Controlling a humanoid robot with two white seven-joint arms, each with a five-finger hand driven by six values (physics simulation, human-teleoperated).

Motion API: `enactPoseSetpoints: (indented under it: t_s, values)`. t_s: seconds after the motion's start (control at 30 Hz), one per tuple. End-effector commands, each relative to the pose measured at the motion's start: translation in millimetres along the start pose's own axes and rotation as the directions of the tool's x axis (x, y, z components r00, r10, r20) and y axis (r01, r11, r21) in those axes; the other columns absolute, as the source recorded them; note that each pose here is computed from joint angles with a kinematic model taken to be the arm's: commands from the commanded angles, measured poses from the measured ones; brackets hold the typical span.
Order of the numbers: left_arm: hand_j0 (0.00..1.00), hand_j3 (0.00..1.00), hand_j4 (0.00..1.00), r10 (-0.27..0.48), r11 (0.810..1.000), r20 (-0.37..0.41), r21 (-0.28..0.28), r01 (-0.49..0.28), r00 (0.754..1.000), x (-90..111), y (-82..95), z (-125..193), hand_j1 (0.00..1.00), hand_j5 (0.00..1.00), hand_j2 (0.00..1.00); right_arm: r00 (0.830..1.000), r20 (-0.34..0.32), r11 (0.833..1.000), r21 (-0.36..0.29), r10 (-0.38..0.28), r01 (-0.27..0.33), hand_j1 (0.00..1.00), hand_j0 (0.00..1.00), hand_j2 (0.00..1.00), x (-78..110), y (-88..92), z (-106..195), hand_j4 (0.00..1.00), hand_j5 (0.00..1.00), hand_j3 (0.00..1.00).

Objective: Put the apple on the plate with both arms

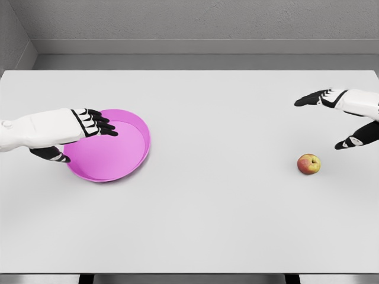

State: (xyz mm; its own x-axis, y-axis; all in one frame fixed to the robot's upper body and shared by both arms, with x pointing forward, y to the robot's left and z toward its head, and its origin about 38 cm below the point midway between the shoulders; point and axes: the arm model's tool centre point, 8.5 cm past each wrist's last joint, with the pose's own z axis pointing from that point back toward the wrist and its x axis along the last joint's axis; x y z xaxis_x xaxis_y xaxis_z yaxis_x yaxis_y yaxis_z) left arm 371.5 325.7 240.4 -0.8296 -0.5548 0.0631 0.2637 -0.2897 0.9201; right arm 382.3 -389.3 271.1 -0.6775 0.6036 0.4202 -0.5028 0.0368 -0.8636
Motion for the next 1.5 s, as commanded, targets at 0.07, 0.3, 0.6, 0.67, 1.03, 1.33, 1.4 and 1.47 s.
enactPoseSetpoints:
  t_s: [0.07,0.3,0.6,0.67,1.03,1.33,1.4,1.47]
  values:
    - [1.0,1.0,1.0,0.004,1.0,0.0,0.003,-0.004,1.0,0,0.9,1,1.0,1.0,1.0,0.996,-0.058,0.997,0.042,-0.065,0.068,1.0,1.0,1.0,-22.9,25.1,1,1.0,1.0,1.0]
    - [1.0,1.0,1.0,0.003,1.0,0.001,0.002,-0.003,1.0,0,1.0,0,1.0,1.0,1.0,0.99,-0.083,0.988,0.09,-0.116,0.123,1.0,1.0,1.0,-39.3,61.7,-14,1.0,1.0,1.0]
    - [1.0,1.0,1.0,0.001,1.0,0.002,0.003,-0.001,1.0,1,1.7,0,1.0,1.0,1.0,0.983,-0.122,0.98,0.129,-0.137,0.152,1.0,1.0,1.0,-54.0,86.1,-23,1.0,1.0,1.0]
    - [1.0,1.0,1.0,0.001,1.0,0.002,0.003,-0.001,1.0,1,1.7,0,1.0,1.0,1.0,0.982,-0.124,0.979,0.135,-0.139,0.156,1.0,1.0,1.0,-55.2,89.8,-25,1.0,1.0,1.0]
    - [1.0,1.0,1.0,0.0,1.0,0.0,0.003,0.0,1.0,0,2.1,1,1.0,1.0,1.0,0.974,-0.171,0.974,0.145,-0.148,0.173,1.0,1.0,1.0,-70.5,102.5,-28,1.0,1.0,1.0]
    - [1.0,1.0,1.0,-0.001,1.0,-0.001,0.003,0.001,1.0,0,2.0,1,1.0,1.0,1.0,0.97,-0.185,0.973,0.136,-0.159,0.185,1.0,1.0,1.0,-76.4,104.3,-29,1.0,1.0,1.0]
    - [1.0,1.0,1.0,-0.001,1.0,-0.001,0.003,0.001,1.0,0,2.0,1,1.0,1.0,1.0,0.97,-0.185,0.973,0.136,-0.159,0.185,0.99,0.99,0.99,-76.4,104.3,-29,0.99,0.99,0.99]
    - [1.0,1.0,1.0,0.0,1.0,0.0,0.003,0.0,1.0,0,2.1,1,1.0,1.0,1.0,0.97,-0.185,0.973,0.136,-0.159,0.185,0.88,0.88,0.88,-76.4,104.3,-29,0.88,0.88,0.88]
